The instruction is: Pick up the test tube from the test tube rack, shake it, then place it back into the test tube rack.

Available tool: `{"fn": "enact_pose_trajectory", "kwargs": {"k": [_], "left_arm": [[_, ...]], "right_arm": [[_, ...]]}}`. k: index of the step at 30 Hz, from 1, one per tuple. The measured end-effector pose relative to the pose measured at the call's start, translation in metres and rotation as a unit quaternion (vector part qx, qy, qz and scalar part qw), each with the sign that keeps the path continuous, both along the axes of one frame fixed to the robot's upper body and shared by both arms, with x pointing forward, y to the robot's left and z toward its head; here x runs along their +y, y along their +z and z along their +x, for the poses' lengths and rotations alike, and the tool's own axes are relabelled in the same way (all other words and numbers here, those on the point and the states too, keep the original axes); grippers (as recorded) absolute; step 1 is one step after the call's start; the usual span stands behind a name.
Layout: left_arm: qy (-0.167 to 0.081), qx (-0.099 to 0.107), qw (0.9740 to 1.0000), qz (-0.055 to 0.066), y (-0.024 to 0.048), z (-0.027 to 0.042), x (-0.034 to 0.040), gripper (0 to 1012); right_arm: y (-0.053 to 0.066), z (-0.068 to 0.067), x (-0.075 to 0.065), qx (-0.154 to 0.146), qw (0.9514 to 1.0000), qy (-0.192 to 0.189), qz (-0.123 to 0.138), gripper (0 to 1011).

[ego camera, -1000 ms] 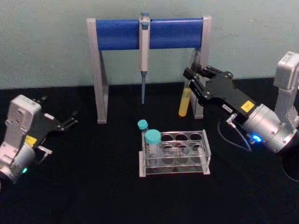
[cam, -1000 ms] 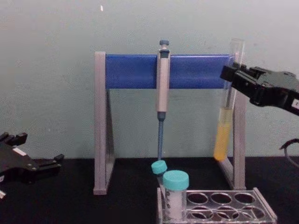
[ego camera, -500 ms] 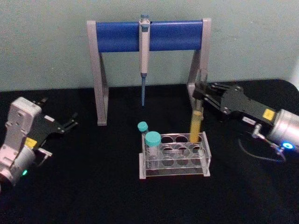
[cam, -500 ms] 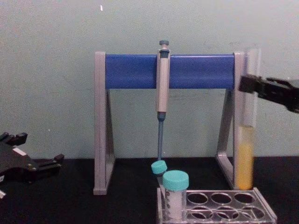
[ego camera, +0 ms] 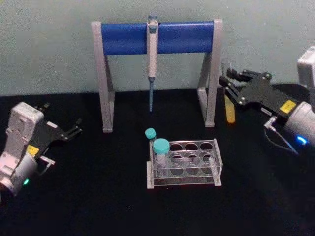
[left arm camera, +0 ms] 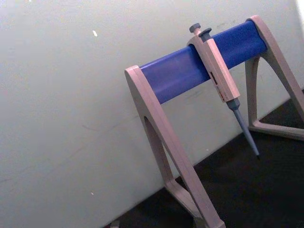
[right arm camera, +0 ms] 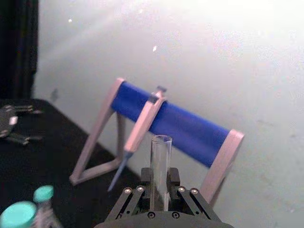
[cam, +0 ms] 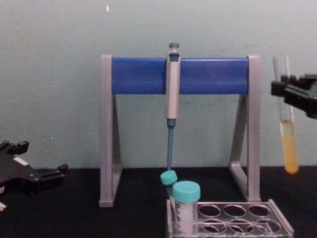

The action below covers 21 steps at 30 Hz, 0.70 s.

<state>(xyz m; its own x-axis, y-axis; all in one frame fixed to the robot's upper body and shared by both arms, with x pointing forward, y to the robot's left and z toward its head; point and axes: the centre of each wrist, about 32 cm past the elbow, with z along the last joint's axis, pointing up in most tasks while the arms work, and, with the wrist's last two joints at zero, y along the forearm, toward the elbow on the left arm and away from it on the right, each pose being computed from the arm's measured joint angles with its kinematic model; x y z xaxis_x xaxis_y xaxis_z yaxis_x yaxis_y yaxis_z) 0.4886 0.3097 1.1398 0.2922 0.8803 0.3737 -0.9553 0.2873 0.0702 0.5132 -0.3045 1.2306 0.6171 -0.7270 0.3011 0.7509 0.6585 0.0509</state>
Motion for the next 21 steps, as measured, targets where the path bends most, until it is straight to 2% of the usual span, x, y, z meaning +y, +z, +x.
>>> {"fn": "enact_pose_trajectory", "kwargs": {"k": [4,8,11,14,17,21], "left_arm": [[0.000,0.000,1.0000,0.000,0.0000,0.0000,0.0000,1001],[0.000,0.000,1.0000,0.000,0.0000,0.0000,0.0000,1002],[0.000,0.000,1.0000,0.000,0.0000,0.0000,0.0000,1002],[0.000,0.000,1.0000,0.000,0.0000,0.0000,0.0000,1001],[0.000,0.000,1.0000,0.000,0.0000,0.0000,0.0000,1001],[0.000,0.000,1.0000,0.000,0.0000,0.0000,0.0000,1001]], "right_arm": [[-0.001,0.008,0.011,-0.018,0.9997,-0.009,0.016,228],[-0.003,0.014,0.019,-0.019,0.9985,-0.002,0.052,229],[-0.003,0.018,0.023,-0.003,0.9956,0.022,0.091,229],[-0.004,0.019,0.023,0.017,0.9921,0.045,0.116,229],[-0.005,0.020,0.020,0.040,0.9873,0.073,0.135,229],[-0.007,0.020,0.014,0.066,0.9809,0.110,0.147,229]]}}
